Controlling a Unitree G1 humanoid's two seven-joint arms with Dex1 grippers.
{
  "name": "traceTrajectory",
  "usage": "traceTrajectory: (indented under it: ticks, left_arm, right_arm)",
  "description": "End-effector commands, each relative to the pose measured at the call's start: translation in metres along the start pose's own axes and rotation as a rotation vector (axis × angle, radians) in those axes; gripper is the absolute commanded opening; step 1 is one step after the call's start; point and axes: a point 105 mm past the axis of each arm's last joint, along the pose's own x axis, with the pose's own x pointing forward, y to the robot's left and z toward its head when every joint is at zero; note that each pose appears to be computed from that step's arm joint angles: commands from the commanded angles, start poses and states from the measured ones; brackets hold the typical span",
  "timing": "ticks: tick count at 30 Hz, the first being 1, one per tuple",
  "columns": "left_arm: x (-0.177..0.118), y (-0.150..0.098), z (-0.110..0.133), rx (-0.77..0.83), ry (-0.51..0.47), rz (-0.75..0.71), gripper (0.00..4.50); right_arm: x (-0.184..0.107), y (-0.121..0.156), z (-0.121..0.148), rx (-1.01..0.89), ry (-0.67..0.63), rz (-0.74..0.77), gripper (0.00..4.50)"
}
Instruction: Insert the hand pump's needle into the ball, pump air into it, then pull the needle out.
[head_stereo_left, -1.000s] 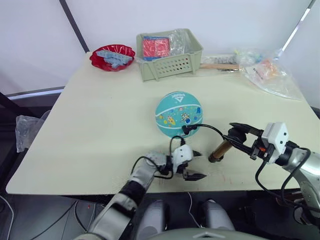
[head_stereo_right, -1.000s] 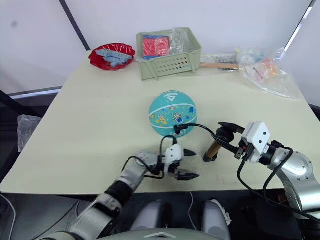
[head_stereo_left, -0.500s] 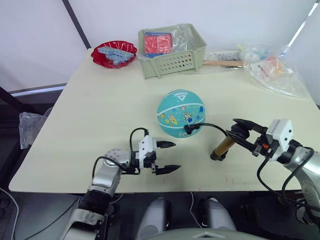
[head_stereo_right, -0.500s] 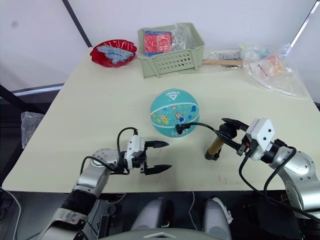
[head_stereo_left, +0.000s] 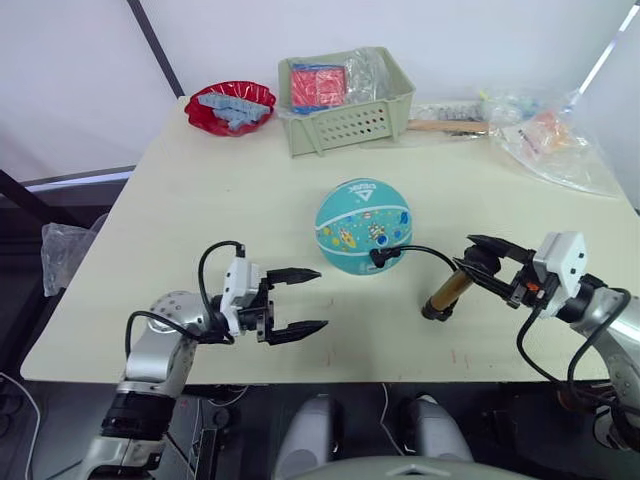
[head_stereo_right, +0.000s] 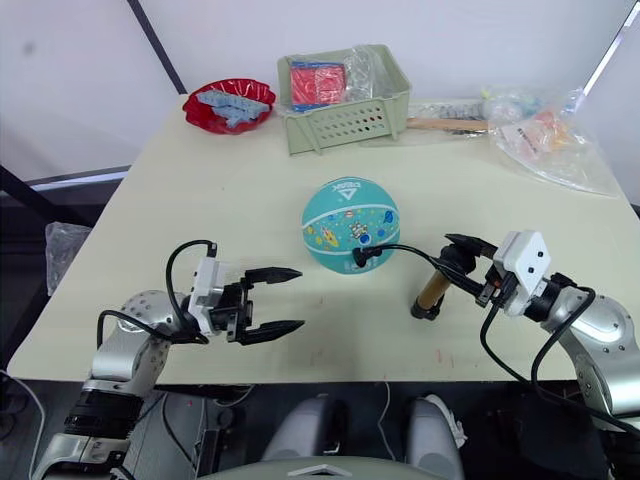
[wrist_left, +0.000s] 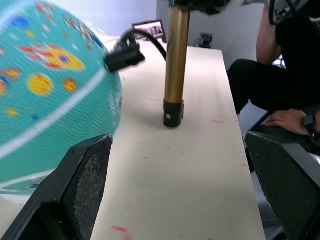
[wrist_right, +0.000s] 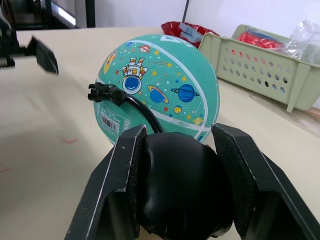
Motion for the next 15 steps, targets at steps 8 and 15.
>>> traceTrajectory:
  ticks: [8, 15]
  left_arm:
    - [-0.014, -0.007, 0.005, 0.024, 0.004, -0.002, 4.50]
    - [-0.016, -0.008, 0.006, 0.031, 0.007, 0.010, 4.50]
  right_arm:
    - [-0.007, -0.036, 0.017, -0.235, 0.140, -0.048, 1.58]
    - [-0.004, -0.052, 0.033, -0.418, 0.141, -0.077, 1.58]
